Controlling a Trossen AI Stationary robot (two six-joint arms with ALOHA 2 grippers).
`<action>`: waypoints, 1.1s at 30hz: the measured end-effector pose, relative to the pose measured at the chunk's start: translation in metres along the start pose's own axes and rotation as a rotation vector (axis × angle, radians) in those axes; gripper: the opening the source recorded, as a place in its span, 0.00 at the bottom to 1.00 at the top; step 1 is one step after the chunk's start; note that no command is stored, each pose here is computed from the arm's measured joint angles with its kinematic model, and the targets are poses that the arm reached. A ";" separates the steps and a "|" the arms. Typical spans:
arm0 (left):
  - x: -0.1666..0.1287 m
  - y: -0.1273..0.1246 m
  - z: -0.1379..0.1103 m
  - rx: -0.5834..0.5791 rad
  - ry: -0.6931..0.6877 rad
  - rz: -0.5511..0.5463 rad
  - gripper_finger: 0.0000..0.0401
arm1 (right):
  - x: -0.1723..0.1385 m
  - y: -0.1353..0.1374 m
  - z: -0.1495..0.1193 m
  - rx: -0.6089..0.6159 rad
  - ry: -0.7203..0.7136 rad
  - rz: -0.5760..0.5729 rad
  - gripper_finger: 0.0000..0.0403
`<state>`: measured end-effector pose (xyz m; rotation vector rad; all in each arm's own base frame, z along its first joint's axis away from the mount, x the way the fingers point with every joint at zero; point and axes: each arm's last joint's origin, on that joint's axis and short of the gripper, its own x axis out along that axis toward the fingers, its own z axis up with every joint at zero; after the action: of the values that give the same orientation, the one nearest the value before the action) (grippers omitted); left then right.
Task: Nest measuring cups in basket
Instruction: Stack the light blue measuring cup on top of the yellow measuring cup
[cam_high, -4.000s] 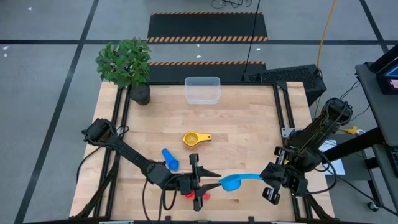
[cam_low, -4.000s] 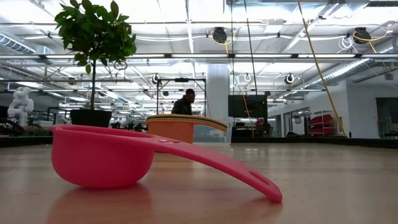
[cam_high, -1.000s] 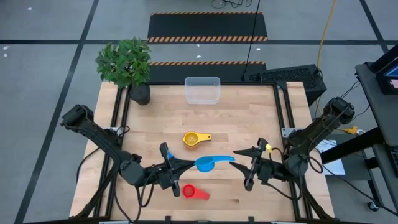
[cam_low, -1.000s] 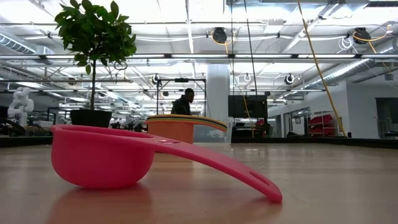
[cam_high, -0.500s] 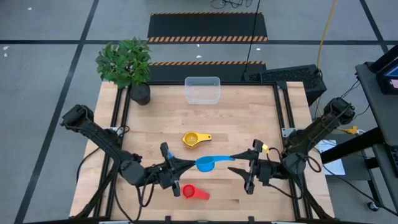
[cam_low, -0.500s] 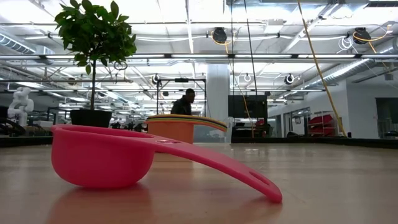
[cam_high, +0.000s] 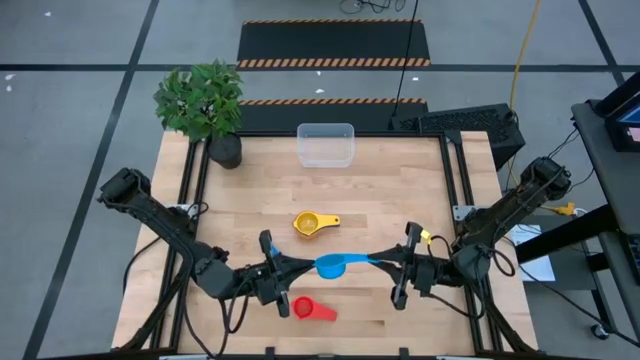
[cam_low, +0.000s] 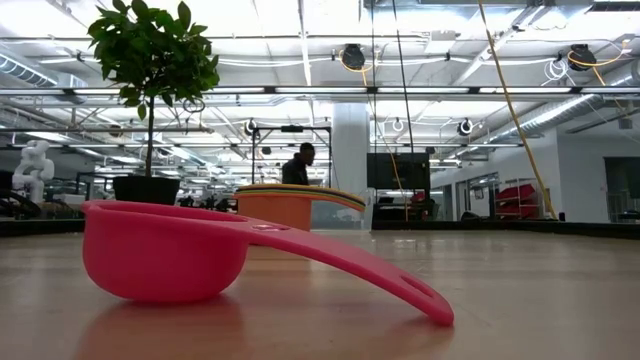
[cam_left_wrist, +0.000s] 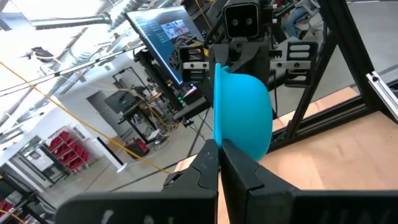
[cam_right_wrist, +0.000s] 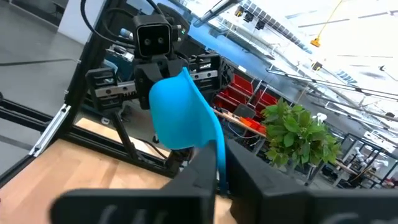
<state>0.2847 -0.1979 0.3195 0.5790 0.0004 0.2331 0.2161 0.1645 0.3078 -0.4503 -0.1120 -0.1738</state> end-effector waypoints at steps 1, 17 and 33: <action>0.000 0.000 0.000 -0.003 0.000 0.000 0.01 | 0.000 0.000 0.000 -0.007 0.002 -0.002 0.03; -0.038 0.011 0.016 -0.165 0.206 0.320 0.74 | 0.000 -0.002 -0.018 -0.188 0.115 -0.098 0.00; -0.043 0.025 -0.013 -0.266 0.293 0.213 0.58 | 0.024 -0.032 -0.107 -0.366 0.116 0.120 0.00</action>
<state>0.2361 -0.1799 0.3193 0.2757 0.1890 0.5156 0.2406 0.0859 0.2291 -0.8081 0.0626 -0.1018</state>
